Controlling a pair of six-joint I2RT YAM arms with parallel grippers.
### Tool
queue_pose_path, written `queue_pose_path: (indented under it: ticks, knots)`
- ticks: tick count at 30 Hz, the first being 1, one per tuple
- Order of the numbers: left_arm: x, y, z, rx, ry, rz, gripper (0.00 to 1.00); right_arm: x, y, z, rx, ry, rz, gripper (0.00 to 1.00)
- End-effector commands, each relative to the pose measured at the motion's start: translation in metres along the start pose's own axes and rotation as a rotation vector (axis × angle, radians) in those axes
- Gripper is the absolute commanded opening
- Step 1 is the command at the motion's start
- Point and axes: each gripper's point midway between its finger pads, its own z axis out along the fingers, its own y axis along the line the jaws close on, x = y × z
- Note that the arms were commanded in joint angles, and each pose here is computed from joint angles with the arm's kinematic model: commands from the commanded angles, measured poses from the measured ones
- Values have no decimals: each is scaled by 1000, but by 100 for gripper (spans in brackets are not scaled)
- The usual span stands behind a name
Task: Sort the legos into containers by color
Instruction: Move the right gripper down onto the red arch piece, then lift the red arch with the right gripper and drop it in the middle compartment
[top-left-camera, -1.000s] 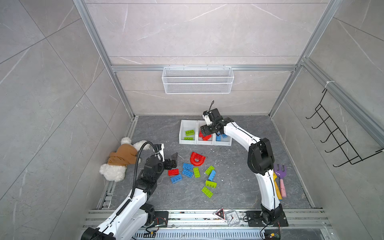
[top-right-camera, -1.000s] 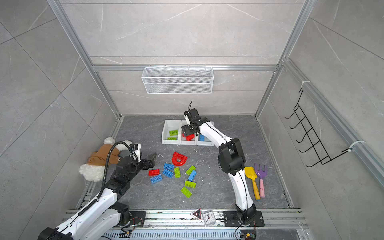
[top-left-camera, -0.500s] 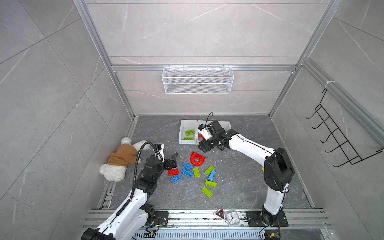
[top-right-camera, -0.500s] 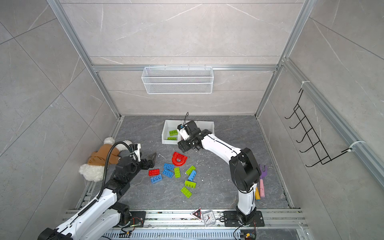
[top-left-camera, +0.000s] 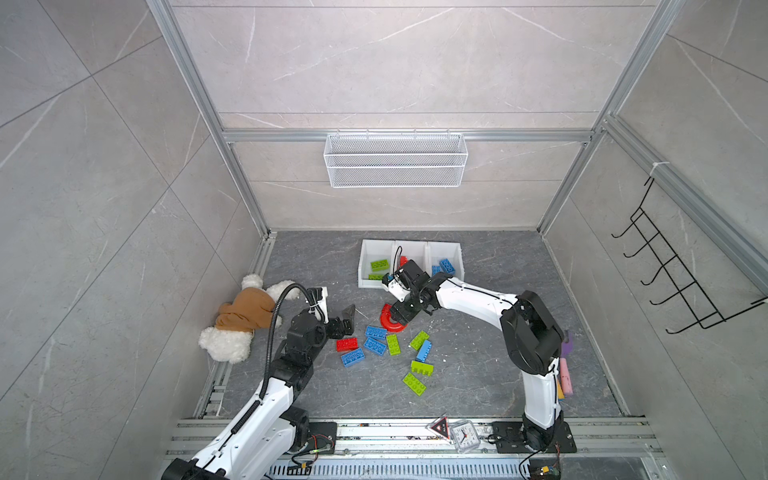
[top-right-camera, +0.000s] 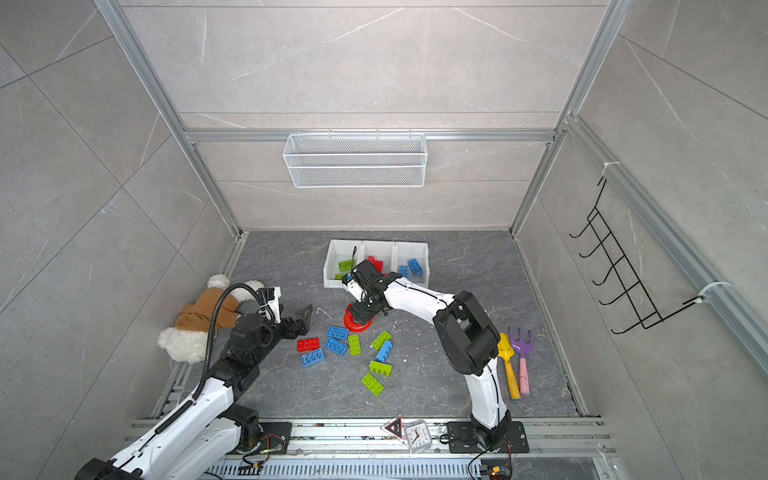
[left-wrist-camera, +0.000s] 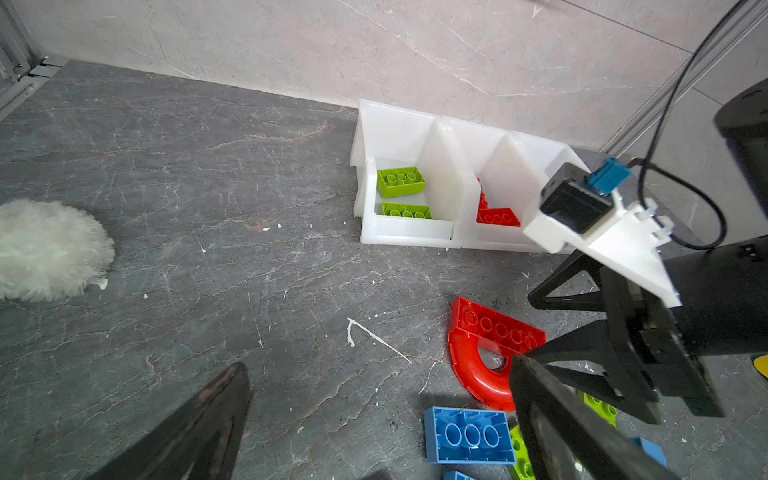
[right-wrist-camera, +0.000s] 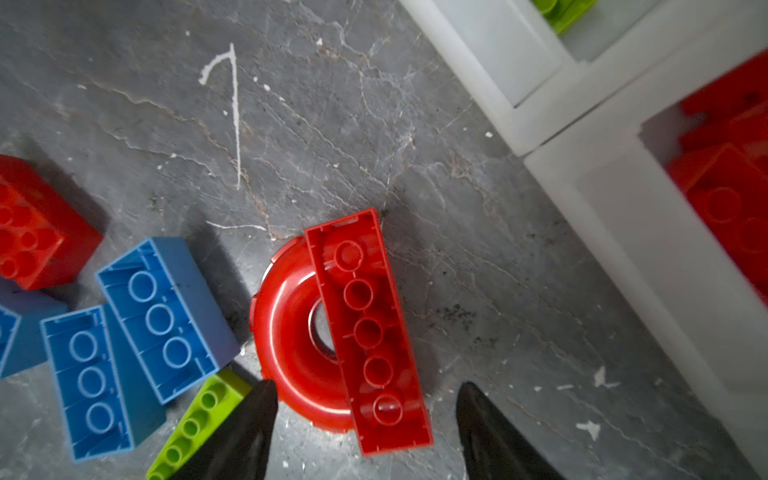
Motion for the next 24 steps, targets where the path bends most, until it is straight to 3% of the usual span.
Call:
queue_pose_path:
  ticks: [1,17,24]
  knots:
    - [-20,-5,-2,15,-53,9,100,0,-6,7,38,34,-36,69]
    - [-21,-4,-4,9,-61,9,100,-2,-2,40,10,65,-25,60]
    - [-21,-4,-4,9,-62,8,100,1,-3,44,15,76,-9,50]
